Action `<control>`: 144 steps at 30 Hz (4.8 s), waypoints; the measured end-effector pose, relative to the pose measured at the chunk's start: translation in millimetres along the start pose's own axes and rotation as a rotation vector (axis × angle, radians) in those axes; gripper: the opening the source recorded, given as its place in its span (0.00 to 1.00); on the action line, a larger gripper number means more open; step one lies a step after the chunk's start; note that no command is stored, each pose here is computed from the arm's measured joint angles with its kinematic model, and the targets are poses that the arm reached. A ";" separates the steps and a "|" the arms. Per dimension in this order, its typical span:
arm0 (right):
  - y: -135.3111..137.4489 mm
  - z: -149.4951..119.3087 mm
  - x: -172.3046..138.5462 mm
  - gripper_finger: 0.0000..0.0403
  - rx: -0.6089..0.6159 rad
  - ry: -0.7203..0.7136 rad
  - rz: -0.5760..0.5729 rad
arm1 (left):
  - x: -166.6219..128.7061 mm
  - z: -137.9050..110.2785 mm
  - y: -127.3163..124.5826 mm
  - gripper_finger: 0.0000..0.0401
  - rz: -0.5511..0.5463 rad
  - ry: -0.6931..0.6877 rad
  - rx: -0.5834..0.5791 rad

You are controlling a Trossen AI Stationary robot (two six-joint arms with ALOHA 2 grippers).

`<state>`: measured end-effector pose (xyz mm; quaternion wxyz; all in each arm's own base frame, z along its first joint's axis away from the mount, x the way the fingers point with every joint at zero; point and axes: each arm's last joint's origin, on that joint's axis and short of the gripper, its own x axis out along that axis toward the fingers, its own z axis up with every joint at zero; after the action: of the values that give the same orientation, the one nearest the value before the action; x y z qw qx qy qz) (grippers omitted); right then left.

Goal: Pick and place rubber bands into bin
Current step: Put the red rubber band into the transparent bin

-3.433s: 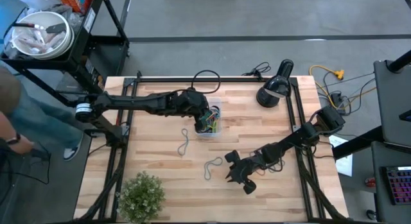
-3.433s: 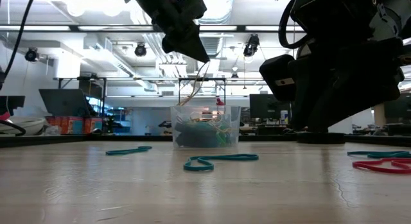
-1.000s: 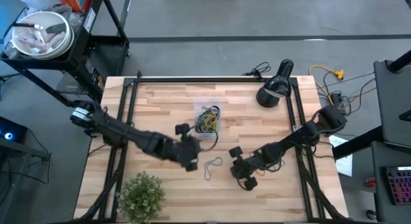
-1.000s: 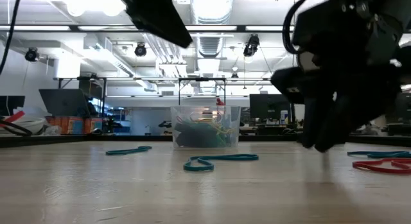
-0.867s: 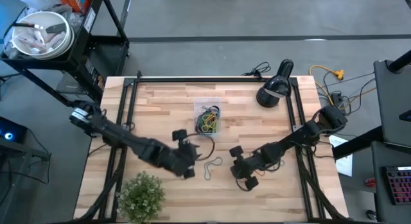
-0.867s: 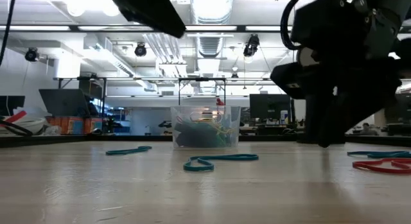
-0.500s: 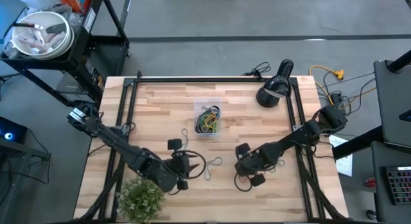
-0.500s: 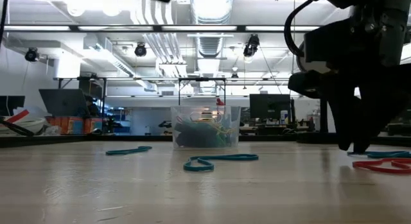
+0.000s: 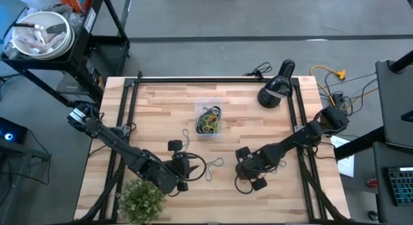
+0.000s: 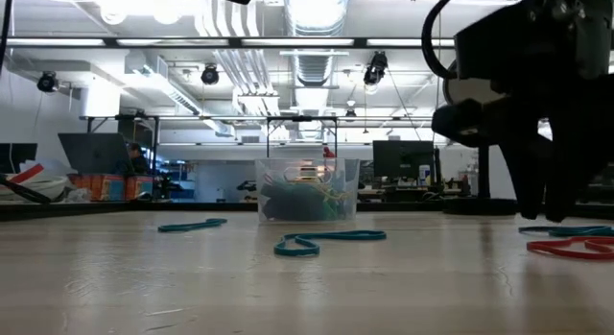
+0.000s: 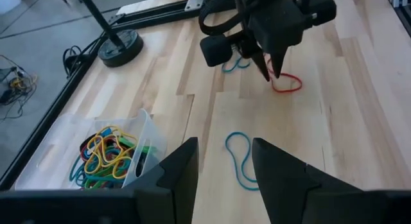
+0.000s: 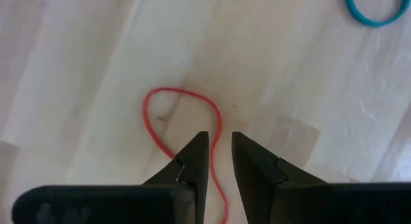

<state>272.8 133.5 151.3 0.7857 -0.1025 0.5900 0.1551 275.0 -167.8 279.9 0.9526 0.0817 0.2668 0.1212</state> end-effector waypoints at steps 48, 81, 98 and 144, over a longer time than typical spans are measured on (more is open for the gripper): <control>1.0 -7.5 19.4 0.16 0.029 0.055 0.021 | -1.5 -0.3 -1.7 0.33 -0.009 -0.004 -0.011; 7.6 15.7 -9.3 0.02 -0.066 -0.042 -0.070 | -2.9 -0.6 -3.1 0.33 -0.015 -0.005 -0.008; 2.6 36.8 -34.4 0.02 -0.152 -0.086 -0.372 | -2.9 -0.7 -3.2 0.33 -0.015 -0.005 -0.008; -117.1 81.6 -92.7 0.02 -0.155 -0.135 -0.976 | -19.2 -5.1 -11.9 0.33 -0.058 -0.005 0.040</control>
<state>364.8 41.2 260.8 0.7931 -0.4147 0.4078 -0.1810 258.6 -184.0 282.4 0.9545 0.0934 0.2692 0.0878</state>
